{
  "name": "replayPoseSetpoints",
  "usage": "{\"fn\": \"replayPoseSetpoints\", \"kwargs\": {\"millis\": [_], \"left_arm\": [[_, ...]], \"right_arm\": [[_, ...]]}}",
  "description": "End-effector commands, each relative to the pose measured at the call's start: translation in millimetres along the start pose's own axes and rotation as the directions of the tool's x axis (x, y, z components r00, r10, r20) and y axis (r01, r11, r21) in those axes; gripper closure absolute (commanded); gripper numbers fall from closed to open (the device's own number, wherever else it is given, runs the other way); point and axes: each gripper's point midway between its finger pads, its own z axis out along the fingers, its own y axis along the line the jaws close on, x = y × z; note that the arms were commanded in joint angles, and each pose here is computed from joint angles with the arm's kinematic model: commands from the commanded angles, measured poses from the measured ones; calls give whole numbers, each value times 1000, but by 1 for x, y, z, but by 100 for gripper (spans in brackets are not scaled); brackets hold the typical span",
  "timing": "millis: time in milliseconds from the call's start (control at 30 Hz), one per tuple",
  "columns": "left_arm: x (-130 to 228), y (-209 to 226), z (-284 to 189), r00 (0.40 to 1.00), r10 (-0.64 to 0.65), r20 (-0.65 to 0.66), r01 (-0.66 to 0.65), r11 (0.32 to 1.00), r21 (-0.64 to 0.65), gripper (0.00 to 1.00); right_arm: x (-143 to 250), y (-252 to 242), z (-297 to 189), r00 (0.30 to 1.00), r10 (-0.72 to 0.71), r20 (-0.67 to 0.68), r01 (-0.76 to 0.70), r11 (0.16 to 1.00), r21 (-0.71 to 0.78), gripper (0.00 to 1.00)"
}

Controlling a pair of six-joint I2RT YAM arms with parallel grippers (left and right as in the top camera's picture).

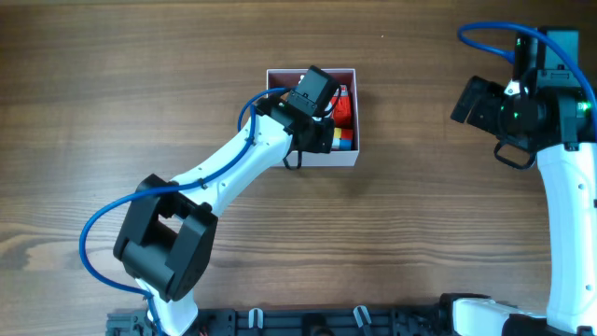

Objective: Pack container

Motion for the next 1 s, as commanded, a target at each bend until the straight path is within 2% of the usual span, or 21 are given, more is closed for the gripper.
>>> {"fn": "replayPoseSetpoints", "kwargs": {"millis": [0,33,133,167,300,400,467,500,600,667,767,800,833,967], "left_arm": [[6,-1,3,1000,-2,-26,2,1000,-1,76],[8,0,3,999,-2,-33,2,1000,-5,75],[10,1,2,999,-3,-41,2,1000,-8,54],[9,1,2,999,-3,-39,2,1000,-8,51],[-7,2,-13,1000,-5,9,5,1000,-29,45],[-34,5,-50,996,-8,92,15,997,-70,44],[-53,15,-87,986,-14,166,35,992,-121,37],[-60,25,-108,980,-24,199,55,987,-153,29],[-65,56,-148,965,-61,253,117,970,-213,17],[-60,96,-182,950,-127,284,202,946,-255,11],[-47,155,-222,913,-245,327,342,895,-286,7],[-39,176,-238,891,-297,344,399,873,-280,3],[-30,196,-256,860,-355,367,462,848,-261,0],[-9,245,-298,752,-481,450,611,765,-204,0]], "right_arm": [[-1,-2,2,1000,-10,0,10,1000,9,0],[-1,-2,2,1000,-10,0,10,1000,9,0],[-1,-2,2,1000,-10,1,10,1000,9,0],[-1,-2,2,1000,-9,0,9,1000,9,0],[-1,-2,2,1000,-10,0,10,1000,9,0],[-1,-2,2,1000,-9,0,9,1000,9,0],[-1,-2,2,1000,-9,0,9,1000,9,0],[-1,-2,2,1000,-9,0,9,1000,9,0],[-1,-2,2,1000,-9,0,9,1000,9,0],[-1,-2,2,1000,-9,1,9,1000,9,0],[-1,-2,2,1000,-10,0,10,1000,9,0],[-1,-2,2,1000,-9,0,9,1000,9,0],[-1,-2,2,1000,-9,0,9,1000,9,0],[-1,-2,2,1000,-10,0,10,1000,9,0]]}}
